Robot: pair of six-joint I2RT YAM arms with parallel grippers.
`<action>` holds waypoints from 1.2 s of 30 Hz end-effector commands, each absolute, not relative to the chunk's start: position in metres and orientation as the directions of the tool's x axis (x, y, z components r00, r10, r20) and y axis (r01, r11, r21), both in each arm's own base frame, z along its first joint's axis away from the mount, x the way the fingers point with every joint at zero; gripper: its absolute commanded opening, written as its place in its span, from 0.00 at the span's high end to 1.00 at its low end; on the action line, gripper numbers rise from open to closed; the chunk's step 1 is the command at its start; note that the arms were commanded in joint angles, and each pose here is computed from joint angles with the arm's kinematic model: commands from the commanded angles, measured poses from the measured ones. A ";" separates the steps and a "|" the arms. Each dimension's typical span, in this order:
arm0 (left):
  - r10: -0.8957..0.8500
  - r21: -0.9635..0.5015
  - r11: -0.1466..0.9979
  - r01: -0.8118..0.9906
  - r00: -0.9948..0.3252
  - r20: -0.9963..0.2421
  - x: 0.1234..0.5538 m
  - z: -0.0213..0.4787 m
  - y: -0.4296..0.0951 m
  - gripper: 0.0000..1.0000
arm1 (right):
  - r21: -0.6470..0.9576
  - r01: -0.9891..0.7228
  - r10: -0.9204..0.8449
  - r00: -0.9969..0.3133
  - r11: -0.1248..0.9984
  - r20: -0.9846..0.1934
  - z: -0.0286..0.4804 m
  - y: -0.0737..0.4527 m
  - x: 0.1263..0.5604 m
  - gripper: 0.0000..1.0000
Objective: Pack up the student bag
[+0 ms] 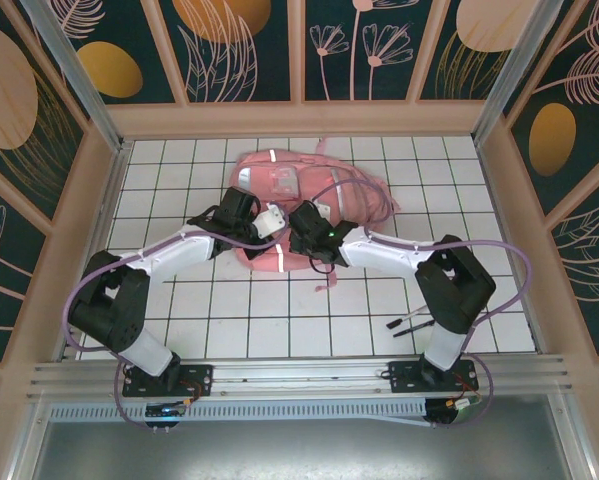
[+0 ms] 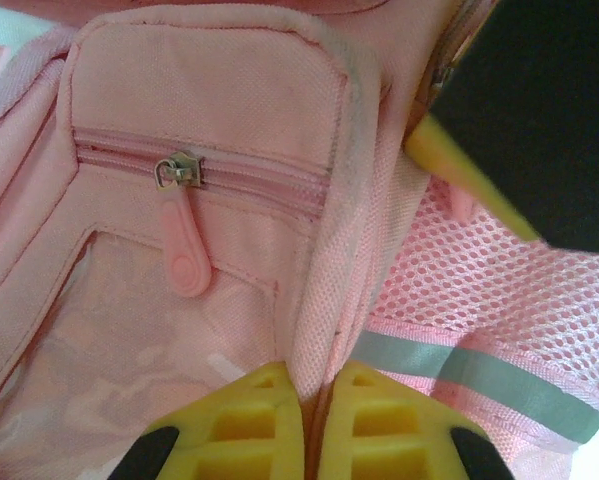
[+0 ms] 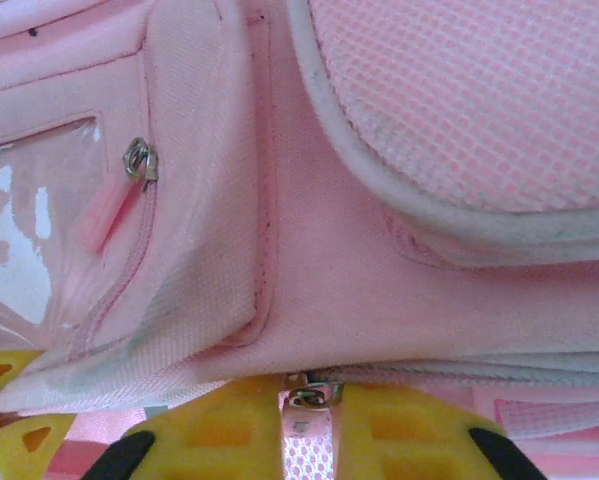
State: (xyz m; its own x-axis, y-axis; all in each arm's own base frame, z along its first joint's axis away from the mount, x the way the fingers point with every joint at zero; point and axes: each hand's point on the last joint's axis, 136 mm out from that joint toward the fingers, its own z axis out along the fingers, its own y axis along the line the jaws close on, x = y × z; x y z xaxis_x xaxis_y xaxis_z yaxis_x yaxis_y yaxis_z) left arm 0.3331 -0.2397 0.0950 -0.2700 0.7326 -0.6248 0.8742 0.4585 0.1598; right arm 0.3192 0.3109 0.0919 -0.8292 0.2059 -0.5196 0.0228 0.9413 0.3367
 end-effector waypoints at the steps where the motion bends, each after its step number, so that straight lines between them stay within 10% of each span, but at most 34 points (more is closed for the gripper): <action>1: 0.735 0.150 0.417 0.897 -0.235 -0.635 0.316 0.102 -0.240 1.00 | 0.204 0.122 0.219 -0.795 0.971 -0.565 0.086 0.274 0.327 0.93; 18: 0.791 0.341 0.408 0.847 -0.141 -0.596 0.346 0.106 -0.195 1.00 | 0.252 0.038 0.160 -0.860 0.967 -0.484 0.082 0.186 0.302 1.00; 29: 0.691 0.369 0.530 0.763 -0.136 -0.710 0.414 0.150 -0.179 0.93 | 0.451 -0.257 -0.026 -0.889 0.855 -0.458 0.099 0.242 0.281 1.00; 32: 0.651 0.309 0.531 0.789 -0.146 -0.745 0.406 0.163 -0.187 0.86 | 0.478 -0.198 0.037 -0.898 0.856 -0.438 0.109 0.250 0.291 0.72; 36: 0.634 0.260 0.469 0.844 -0.116 -0.765 0.372 0.167 -0.193 0.49 | 0.470 -0.135 0.102 -0.889 0.872 -0.445 0.119 0.258 0.305 0.56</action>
State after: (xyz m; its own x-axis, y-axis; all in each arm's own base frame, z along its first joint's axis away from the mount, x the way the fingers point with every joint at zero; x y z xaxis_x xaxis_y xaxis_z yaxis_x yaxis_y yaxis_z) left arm 0.3904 -0.1812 0.1365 -0.1814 0.6927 -0.6980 0.8108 0.5070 0.2924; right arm 0.2934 0.2477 0.1040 -0.9014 0.0553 -0.4295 -0.1638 0.8745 0.4564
